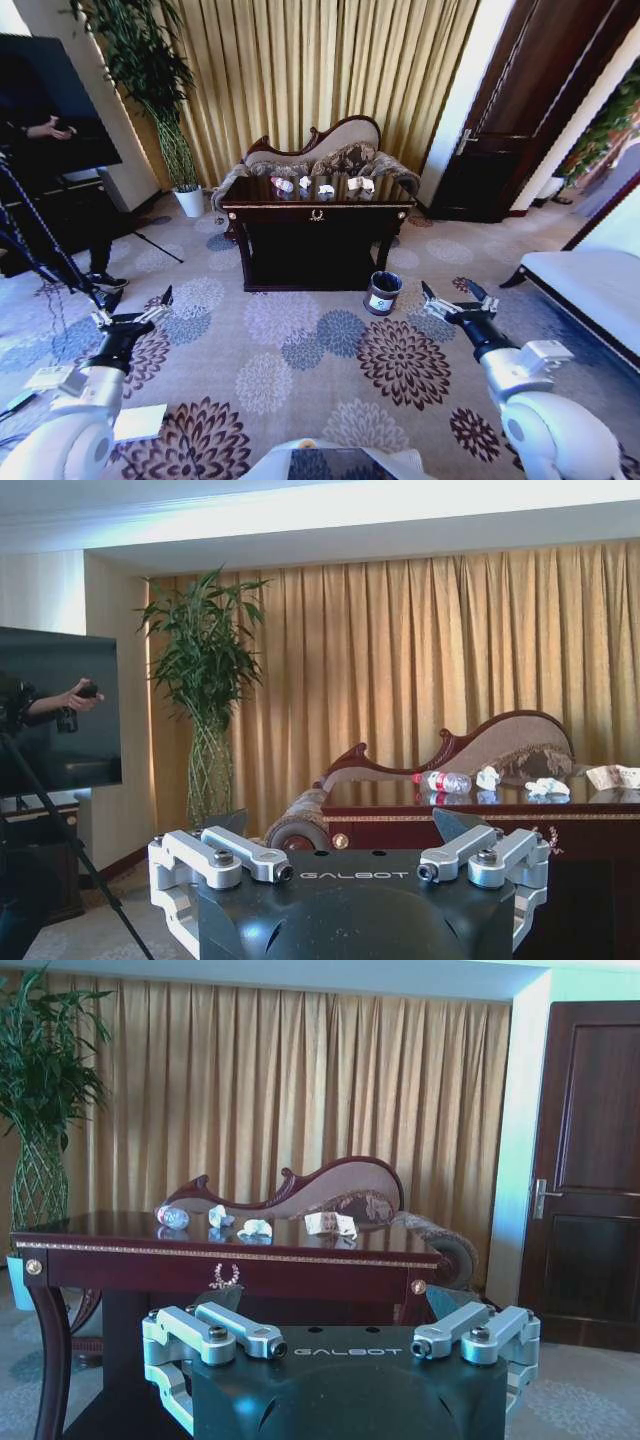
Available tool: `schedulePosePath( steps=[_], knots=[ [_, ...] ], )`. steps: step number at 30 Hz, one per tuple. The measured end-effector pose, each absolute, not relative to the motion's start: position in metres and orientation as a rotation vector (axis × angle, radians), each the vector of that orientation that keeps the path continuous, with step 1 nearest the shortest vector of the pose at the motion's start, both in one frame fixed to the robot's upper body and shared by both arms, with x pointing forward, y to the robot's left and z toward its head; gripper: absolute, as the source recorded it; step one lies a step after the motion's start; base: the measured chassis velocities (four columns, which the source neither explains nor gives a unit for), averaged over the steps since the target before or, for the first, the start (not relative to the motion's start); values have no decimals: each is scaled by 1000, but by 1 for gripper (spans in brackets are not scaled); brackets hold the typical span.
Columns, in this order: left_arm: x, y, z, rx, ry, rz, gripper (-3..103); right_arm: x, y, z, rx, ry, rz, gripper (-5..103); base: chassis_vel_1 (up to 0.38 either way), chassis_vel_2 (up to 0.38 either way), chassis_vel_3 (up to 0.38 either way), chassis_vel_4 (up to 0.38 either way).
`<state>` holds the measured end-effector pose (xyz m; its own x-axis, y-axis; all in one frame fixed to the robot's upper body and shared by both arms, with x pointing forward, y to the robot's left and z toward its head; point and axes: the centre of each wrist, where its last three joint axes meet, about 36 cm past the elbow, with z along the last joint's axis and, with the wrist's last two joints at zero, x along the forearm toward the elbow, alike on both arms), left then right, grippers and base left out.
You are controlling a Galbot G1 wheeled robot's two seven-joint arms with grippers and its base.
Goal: Move to the front of the table and place the trash on the table into the trash bin.
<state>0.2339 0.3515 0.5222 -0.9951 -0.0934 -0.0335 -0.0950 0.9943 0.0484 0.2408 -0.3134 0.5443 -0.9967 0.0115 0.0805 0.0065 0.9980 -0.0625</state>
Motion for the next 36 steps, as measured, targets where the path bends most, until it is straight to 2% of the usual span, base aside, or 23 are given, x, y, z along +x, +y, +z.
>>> schedulePosePath(
  steps=[21, 36],
  knots=[
    [234, 353, 518, -155, 3112, 80, 100, 243, -315, 539, 19, -3050, 87, 100, -16, 14, 16, -12],
    [232, 353, 519, -151, 3111, 83, 100, 243, -316, 538, 23, -3056, 80, 100, -213, 194, 205, -179]
  ],
)
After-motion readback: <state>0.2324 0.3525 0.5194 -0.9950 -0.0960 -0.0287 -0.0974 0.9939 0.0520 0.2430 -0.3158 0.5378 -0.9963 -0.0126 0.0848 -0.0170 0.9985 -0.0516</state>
